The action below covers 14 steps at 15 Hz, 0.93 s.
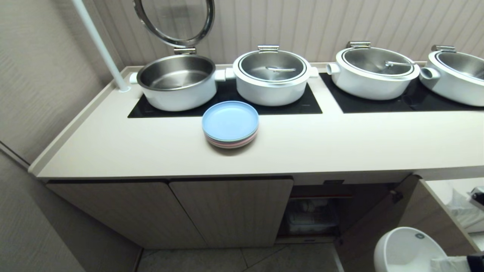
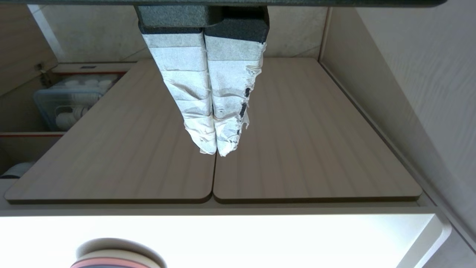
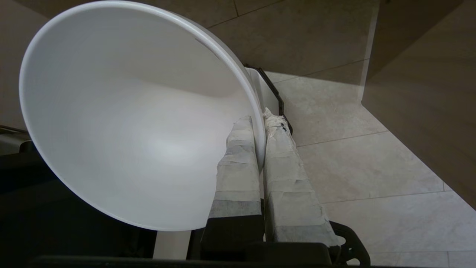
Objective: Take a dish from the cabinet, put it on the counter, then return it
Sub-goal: Place it on the table
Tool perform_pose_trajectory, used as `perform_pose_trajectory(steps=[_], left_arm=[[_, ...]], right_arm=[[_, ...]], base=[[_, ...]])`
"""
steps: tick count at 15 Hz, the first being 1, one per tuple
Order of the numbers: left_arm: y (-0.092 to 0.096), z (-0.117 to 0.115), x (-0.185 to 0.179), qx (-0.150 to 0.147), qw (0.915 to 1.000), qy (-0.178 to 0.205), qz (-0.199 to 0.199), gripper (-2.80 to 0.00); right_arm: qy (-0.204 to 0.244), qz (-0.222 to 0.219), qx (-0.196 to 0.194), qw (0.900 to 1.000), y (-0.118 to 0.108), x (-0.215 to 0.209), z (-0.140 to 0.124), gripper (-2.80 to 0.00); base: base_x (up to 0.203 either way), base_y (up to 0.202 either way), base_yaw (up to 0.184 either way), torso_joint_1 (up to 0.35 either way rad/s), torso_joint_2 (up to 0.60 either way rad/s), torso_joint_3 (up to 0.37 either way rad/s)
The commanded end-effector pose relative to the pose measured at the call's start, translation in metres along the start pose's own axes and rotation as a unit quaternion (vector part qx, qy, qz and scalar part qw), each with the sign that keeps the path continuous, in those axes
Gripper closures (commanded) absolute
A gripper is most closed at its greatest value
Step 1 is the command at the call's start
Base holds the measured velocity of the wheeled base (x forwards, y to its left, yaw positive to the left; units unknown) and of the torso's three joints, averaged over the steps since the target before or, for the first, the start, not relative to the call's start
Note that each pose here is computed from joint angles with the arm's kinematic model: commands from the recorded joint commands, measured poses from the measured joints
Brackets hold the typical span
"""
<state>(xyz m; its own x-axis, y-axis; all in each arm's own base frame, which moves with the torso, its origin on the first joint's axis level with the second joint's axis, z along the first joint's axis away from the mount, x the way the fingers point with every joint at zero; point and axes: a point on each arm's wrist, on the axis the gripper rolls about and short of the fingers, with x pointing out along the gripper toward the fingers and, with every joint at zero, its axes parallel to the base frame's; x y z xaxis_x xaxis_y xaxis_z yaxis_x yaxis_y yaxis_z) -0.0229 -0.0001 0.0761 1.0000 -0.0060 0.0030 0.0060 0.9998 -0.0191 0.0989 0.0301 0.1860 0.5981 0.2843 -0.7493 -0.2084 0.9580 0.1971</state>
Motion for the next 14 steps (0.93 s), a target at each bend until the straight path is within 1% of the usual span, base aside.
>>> perform_pose_trajectory(steps=[1, 14], left_arm=[[0.0000, 0.0000, 0.0000, 0.000, 1.0000, 0.000, 0.000, 0.00], [0.0000, 0.0000, 0.0000, 0.000, 1.0000, 0.000, 0.000, 0.00]], right_arm=[[0.003, -0.001, 0.000, 1.000, -0.0001, 0.0005, -0.0007, 0.00], [0.006, -0.001, -0.001, 1.000, -0.0002, 0.0020, 0.0000, 0.00]], base=[[0.000, 0.000, 0.000, 0.055, -0.11, -0.051], [0.000, 0.000, 0.000, 0.000, 0.00, 0.000]])
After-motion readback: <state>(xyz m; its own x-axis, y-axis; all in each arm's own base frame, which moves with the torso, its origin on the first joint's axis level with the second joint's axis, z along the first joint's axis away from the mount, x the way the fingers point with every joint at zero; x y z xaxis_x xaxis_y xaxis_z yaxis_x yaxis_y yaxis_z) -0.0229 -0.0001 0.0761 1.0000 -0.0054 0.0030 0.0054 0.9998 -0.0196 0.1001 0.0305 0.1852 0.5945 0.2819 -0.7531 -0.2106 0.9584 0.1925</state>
